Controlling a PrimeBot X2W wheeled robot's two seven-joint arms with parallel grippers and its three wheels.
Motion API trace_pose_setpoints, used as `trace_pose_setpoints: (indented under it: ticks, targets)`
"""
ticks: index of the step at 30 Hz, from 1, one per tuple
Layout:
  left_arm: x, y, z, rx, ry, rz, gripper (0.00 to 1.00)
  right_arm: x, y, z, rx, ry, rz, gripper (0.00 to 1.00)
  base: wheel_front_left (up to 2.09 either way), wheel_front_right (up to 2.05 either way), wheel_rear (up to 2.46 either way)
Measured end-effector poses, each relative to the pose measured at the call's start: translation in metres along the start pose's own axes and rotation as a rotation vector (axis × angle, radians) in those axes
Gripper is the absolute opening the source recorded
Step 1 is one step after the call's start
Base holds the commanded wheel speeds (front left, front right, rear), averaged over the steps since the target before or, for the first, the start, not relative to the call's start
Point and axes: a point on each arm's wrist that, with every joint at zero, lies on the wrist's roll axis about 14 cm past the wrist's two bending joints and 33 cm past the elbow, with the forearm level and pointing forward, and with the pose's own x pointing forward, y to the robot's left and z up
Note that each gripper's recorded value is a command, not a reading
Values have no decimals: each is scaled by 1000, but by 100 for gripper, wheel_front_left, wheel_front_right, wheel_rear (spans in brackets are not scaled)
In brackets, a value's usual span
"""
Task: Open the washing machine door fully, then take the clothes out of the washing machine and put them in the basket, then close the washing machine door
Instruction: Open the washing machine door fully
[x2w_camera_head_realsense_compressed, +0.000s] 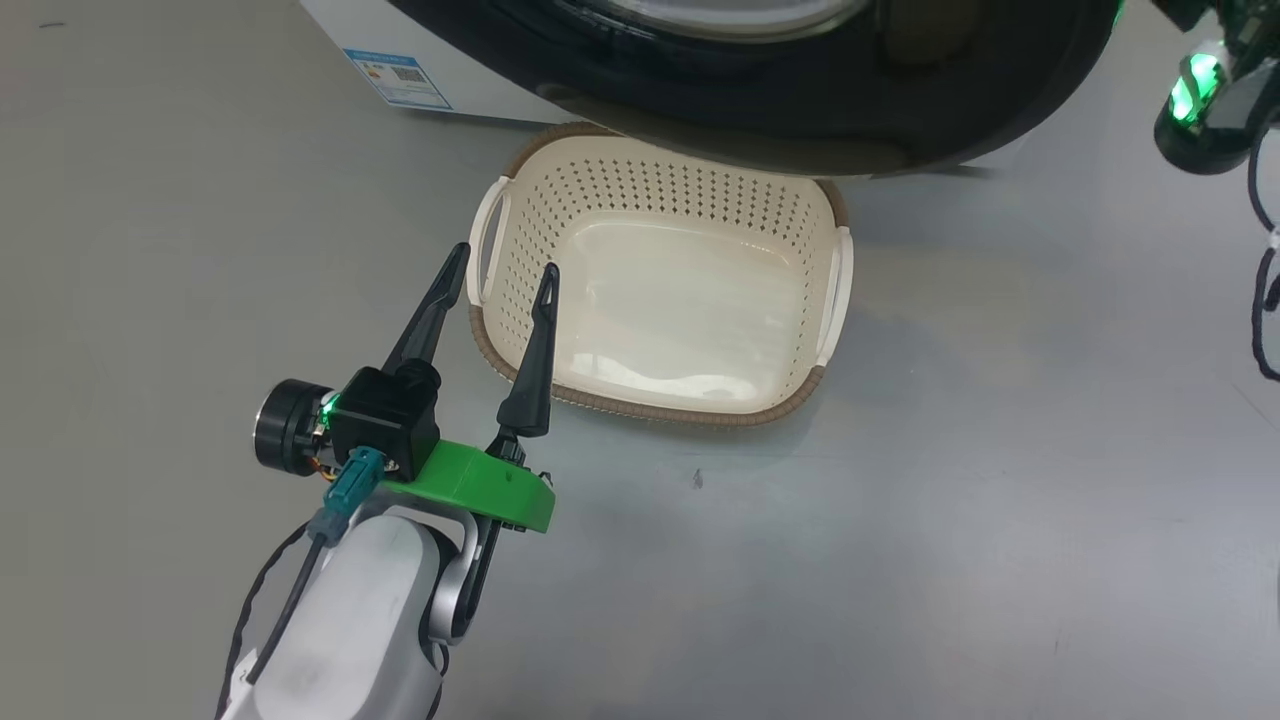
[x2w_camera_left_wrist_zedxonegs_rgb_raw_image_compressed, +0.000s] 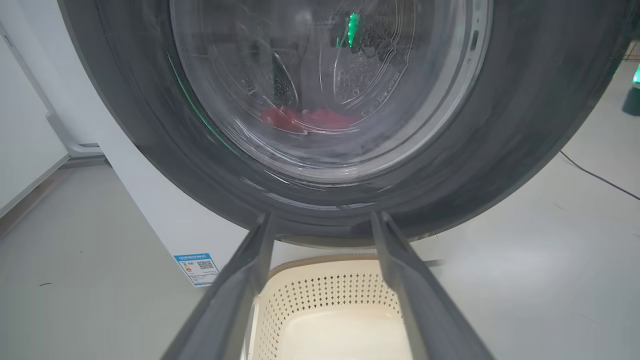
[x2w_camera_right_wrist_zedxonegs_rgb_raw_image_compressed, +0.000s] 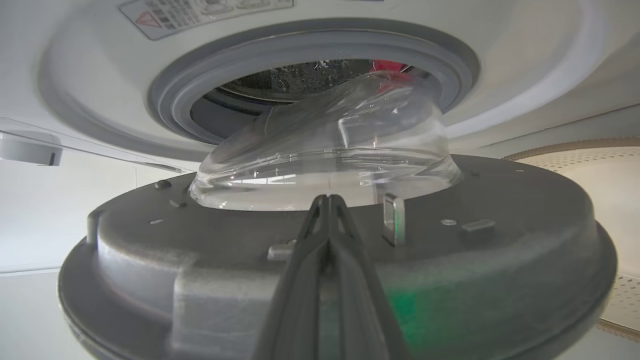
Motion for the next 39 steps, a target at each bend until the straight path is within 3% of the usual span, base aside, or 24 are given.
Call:
trace_pose_setpoints:
  ticks: [39]
  targets:
    - [-54, -2, 21, -14, -37, 30, 100, -12, 8, -147, 41, 257, 1, 0, 0, 0, 0]
